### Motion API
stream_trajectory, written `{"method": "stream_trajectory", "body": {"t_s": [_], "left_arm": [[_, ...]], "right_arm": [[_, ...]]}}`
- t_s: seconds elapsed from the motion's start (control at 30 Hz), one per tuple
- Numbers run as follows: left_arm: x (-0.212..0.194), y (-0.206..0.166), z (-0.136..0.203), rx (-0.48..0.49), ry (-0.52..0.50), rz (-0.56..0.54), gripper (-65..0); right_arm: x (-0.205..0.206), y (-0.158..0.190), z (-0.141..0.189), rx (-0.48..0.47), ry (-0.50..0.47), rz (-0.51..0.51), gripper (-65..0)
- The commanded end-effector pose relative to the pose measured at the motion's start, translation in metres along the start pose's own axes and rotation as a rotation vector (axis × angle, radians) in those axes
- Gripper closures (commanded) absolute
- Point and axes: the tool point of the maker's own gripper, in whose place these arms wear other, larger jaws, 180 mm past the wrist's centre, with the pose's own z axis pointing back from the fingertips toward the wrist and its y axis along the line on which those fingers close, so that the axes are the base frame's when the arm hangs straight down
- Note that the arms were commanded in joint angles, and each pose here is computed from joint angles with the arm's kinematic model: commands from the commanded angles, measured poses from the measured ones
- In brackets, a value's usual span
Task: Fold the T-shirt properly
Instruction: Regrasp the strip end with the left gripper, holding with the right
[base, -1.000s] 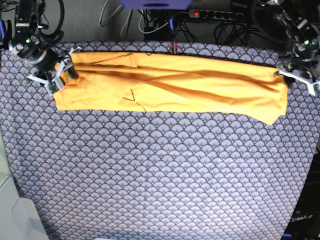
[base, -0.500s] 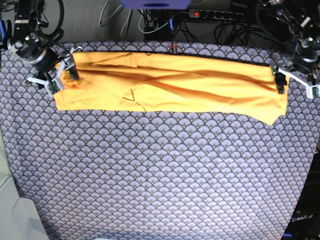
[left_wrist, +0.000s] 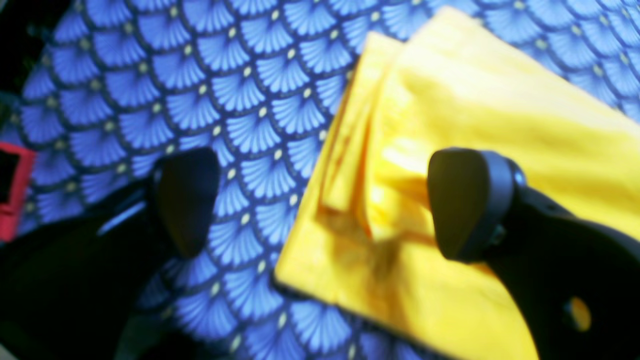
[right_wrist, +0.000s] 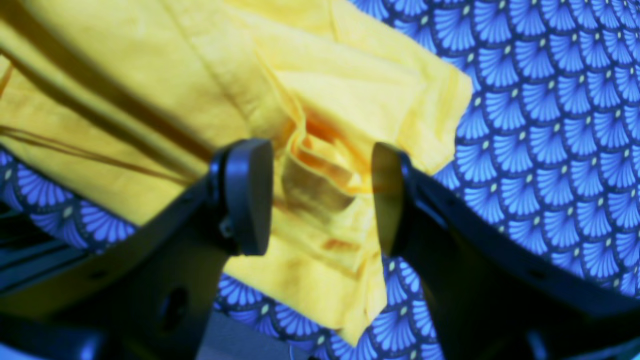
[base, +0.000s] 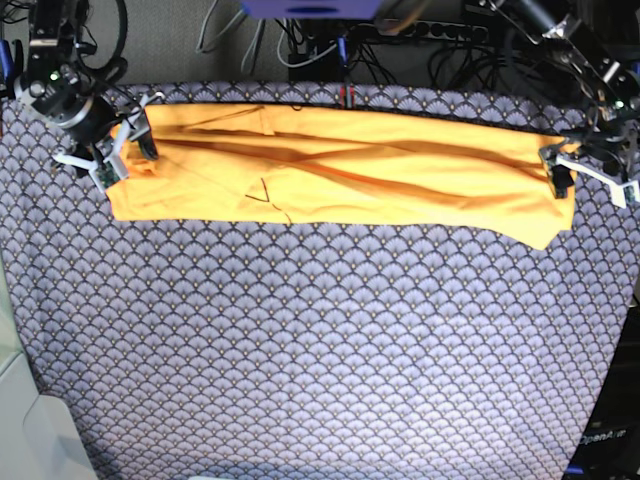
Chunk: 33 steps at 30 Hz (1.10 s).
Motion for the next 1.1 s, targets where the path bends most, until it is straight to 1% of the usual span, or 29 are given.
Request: {"method": "stream_trajectory", "body": {"t_s": [0.0, 0.23, 0.67, 0.87, 1.07], "left_arm": [[0.012, 0.003, -0.001, -0.002, -0.036, -0.001, -65.0], [-0.002, -0.004, -0.013, -0.036, 0.004, 0.029, -65.0], [-0.007, -0.006, -0.012, -0.043, 0.012, 0.035, -65.0], [-0.003, -0.007, -0.013, -0.046, 0.004, 0.033, -65.0], [-0.004, -0.014, -0.015, -0.063, 0.007, 0.029, -65.0]], "right_arm": [[0.008, -0.006, 0.004, -0.015, -0.029, 0.01, -33.0], [0.008, -0.006, 0.004, -0.015, -0.029, 0.01, -33.0], [0.001, -0.007, 0.0, -0.011, -0.011, -0.004, -32.9], [0.001, -0.007, 0.0, -0.012, -0.012, -0.003, -32.9], [0.001, -0.007, 0.0, -0.012, -0.012, -0.002, -32.9]]}}
